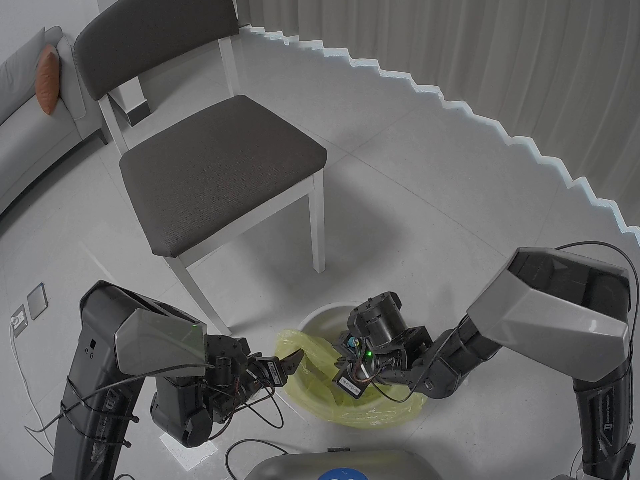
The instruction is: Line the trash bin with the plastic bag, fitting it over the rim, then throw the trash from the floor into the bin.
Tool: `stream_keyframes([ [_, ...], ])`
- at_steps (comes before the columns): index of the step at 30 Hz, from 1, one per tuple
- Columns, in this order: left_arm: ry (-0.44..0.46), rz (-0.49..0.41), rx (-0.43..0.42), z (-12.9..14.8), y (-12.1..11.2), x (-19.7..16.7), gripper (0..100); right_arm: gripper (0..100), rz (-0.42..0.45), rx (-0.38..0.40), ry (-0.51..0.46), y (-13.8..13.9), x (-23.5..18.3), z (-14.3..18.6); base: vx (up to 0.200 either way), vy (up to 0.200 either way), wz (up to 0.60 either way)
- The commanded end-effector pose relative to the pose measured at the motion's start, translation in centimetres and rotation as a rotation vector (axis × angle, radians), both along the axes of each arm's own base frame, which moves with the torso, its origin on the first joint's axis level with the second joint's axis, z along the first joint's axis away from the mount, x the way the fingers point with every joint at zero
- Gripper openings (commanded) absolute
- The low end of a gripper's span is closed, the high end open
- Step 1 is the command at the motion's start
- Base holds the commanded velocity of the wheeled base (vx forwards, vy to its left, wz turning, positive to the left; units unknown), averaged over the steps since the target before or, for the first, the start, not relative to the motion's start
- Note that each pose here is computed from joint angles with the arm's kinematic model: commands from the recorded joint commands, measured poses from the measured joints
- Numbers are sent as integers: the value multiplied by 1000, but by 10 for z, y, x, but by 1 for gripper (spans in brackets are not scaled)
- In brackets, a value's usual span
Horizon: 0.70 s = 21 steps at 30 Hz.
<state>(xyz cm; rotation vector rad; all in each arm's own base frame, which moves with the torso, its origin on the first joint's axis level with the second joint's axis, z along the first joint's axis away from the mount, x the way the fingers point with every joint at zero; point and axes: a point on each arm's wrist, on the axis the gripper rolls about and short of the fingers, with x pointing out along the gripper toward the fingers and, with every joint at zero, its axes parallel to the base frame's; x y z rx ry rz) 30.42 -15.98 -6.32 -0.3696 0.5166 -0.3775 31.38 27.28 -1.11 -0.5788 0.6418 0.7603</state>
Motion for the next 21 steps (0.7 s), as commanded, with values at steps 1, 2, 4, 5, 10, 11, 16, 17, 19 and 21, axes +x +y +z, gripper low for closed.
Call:
stream_keyframes([
  [1, -11, 4, -6, 0, 1, 2, 100, 0, -15, 34, -40, -2, 9, 21, 0, 0, 0],
  [2, -12, 4, -7, 1, 1, 2, 100, 0, -18, 42, -50, -2, 10, 25, 0, 0, 0],
  [4, -12, 6, -7, 1, 1, 2, 100, 0, -24, 63, -84, -4, 15, 40, 0, 0, 0],
  [5, -12, 7, -7, 1, 2, 2, 100, 0, -25, 66, -95, -5, 17, 44, 0, 0, 0],
  [10, -11, 11, -7, 0, 2, 2, 100, 0, -32, 70, -138, -14, 24, 58, 0, 0, 0],
  [11, -11, 15, -6, 0, 4, 3, 100, 0, -35, 65, -141, -16, 26, 58, 0, 0, 0],
  [16, -18, 26, -9, 1, 6, 6, 100, 0, -43, 53, -185, -24, 39, 64, 0, 0, 0],
  [17, -18, 26, -10, 1, 6, 6, 100, 0, -45, 54, -186, -25, 40, 64, 0, 0, 0],
  [19, -18, 26, -9, 0, 6, 7, 100, 0, -51, 58, -203, -26, 46, 67, 0, 0, 0],
  [21, -22, 26, -13, 0, 6, 8, 100, 0, -53, 58, -214, -27, 50, 69, 0, 0, 0],
])
